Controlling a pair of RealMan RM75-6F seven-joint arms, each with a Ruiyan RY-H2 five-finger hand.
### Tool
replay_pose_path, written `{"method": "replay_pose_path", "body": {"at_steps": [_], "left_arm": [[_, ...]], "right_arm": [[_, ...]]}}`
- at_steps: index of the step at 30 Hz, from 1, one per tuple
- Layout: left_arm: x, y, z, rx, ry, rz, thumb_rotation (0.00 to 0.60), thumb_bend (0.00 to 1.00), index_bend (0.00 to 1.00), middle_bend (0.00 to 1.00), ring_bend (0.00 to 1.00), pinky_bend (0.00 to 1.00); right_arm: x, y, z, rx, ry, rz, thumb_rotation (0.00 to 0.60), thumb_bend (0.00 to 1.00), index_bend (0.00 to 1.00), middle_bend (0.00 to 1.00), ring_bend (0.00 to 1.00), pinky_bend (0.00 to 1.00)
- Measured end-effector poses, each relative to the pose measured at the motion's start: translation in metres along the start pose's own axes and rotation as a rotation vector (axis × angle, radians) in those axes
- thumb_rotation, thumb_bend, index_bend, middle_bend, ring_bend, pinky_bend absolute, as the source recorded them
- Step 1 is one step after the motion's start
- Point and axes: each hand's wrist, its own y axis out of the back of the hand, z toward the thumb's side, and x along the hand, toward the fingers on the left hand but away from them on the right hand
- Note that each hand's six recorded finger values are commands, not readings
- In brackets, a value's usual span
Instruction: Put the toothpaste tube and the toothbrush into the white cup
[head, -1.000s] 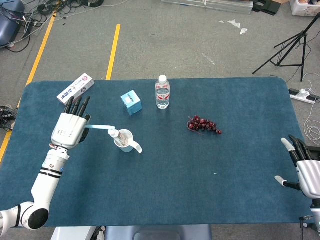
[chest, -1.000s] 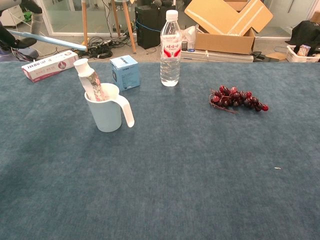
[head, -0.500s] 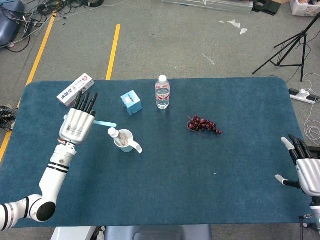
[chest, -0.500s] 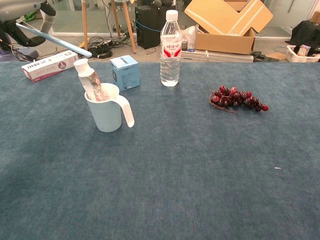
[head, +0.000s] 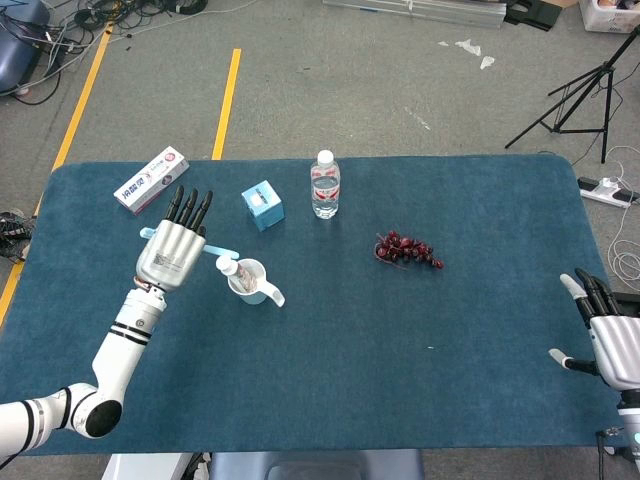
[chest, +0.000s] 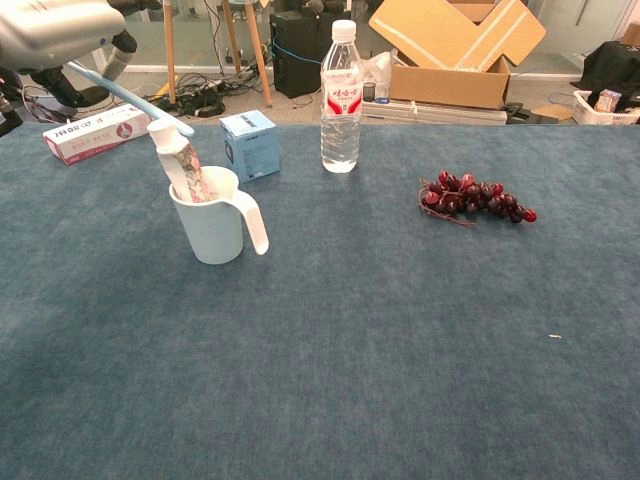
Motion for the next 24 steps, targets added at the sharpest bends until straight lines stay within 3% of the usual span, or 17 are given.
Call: {"method": "replay_pose_path", "body": {"at_steps": [7,24], "left_arm": [[0.0,0.002,0.008,0.072,-0.025,0.039,0.6,0.44,0.58,0.0,0.0,0.04],[0.008,-0.016,0.027,0.174,-0.068,0.05,0.6,0.44,0.58,0.0,0.0,0.04]], "right_arm": [[-0.001,-0.003,0.001,0.006,0.001,0.008,0.6,0.0,0.04,0.03,0.04,0.39],[-0.003,-0.004,0.002,0.006,0.002,0.017,0.6,0.0,0.04,0.03,0.04,0.39]]}}
